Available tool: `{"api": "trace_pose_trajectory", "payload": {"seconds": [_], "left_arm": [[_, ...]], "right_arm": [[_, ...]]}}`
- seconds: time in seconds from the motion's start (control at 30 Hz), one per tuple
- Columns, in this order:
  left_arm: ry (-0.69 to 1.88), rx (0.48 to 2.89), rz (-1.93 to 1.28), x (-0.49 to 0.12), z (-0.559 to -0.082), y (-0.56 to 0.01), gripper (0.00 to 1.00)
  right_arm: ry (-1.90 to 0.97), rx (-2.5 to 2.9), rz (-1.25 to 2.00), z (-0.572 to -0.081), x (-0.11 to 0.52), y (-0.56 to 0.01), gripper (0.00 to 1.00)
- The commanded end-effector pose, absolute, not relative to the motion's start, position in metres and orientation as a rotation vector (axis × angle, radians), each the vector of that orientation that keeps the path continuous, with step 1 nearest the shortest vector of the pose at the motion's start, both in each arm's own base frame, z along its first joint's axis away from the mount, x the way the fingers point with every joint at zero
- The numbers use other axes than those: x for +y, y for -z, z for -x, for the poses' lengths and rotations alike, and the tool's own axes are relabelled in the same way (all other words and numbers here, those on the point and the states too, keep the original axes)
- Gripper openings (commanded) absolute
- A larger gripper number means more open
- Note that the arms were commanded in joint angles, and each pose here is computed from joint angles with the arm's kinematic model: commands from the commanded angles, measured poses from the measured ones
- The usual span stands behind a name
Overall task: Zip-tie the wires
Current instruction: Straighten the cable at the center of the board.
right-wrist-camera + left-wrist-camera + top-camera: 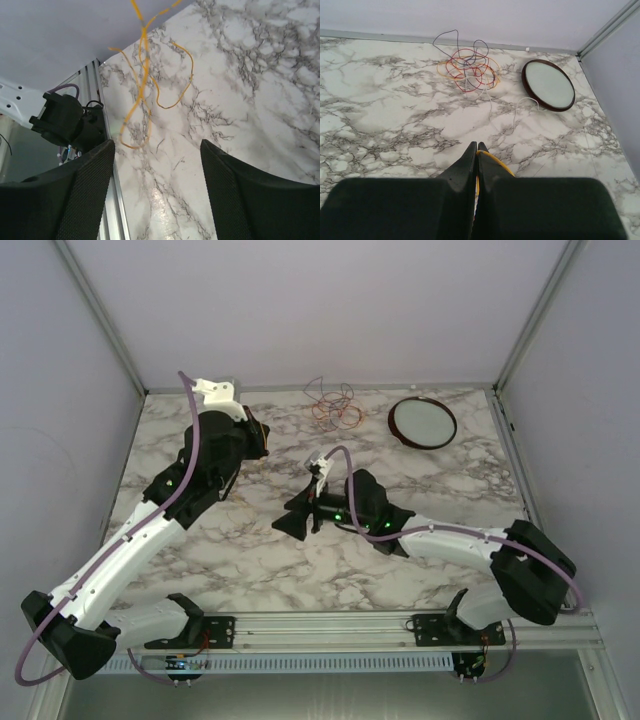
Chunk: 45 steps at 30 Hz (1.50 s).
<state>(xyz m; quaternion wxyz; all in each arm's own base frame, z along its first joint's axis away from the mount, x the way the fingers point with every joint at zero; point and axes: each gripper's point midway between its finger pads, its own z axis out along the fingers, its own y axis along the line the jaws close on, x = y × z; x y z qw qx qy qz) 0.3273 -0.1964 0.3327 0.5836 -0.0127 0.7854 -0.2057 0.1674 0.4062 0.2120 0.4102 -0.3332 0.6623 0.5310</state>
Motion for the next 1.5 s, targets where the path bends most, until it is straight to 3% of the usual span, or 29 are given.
{"api": "trace_pose_trajectory", "payload": {"seconds": [0.0, 0.13, 0.2, 0.27, 0.43, 0.5, 0.63, 0.8, 1.07, 1.47], "left_arm": [[0.511, 1.781, 0.041, -0.198, -0.327, -0.355, 0.00], [0.506, 1.776, 0.042, -0.196, -0.326, -0.358, 0.00], [0.499, 1.776, 0.049, -0.194, -0.325, -0.358, 0.00], [0.497, 1.772, 0.053, -0.192, -0.325, -0.358, 0.00], [0.500, 1.774, 0.056, -0.193, -0.324, -0.358, 0.00], [0.505, 1.775, 0.057, -0.194, -0.325, -0.357, 0.00], [0.453, 1.776, 0.062, -0.186, -0.327, -0.357, 0.00], [0.248, 1.815, 0.040, -0.156, -0.324, -0.352, 0.00], [0.038, 2.052, -0.084, -0.133, -0.302, -0.290, 0.00], [-0.070, 2.289, -0.107, -0.128, -0.287, -0.172, 0.00]], "right_arm": [[-1.424, 1.550, 0.830, -0.168, 0.427, -0.245, 0.60], [-1.452, 1.513, 0.809, -0.169, 0.430, -0.248, 0.44], [-1.466, 1.484, 0.791, -0.169, 0.430, -0.256, 0.47], [-1.475, 1.473, 0.795, -0.168, 0.431, -0.258, 0.56], [-1.481, 1.491, 0.801, -0.164, 0.428, -0.245, 0.56], [-1.489, 1.492, 0.800, -0.165, 0.431, -0.243, 0.47], [-1.487, 1.539, 0.814, -0.163, 0.432, -0.237, 0.14], [-1.139, 1.805, 0.736, -0.197, 0.396, -0.211, 0.00], [-0.575, 2.154, 0.629, -0.236, 0.317, -0.189, 0.00], [-0.112, 2.392, 0.608, -0.240, 0.277, -0.155, 0.00]]}}
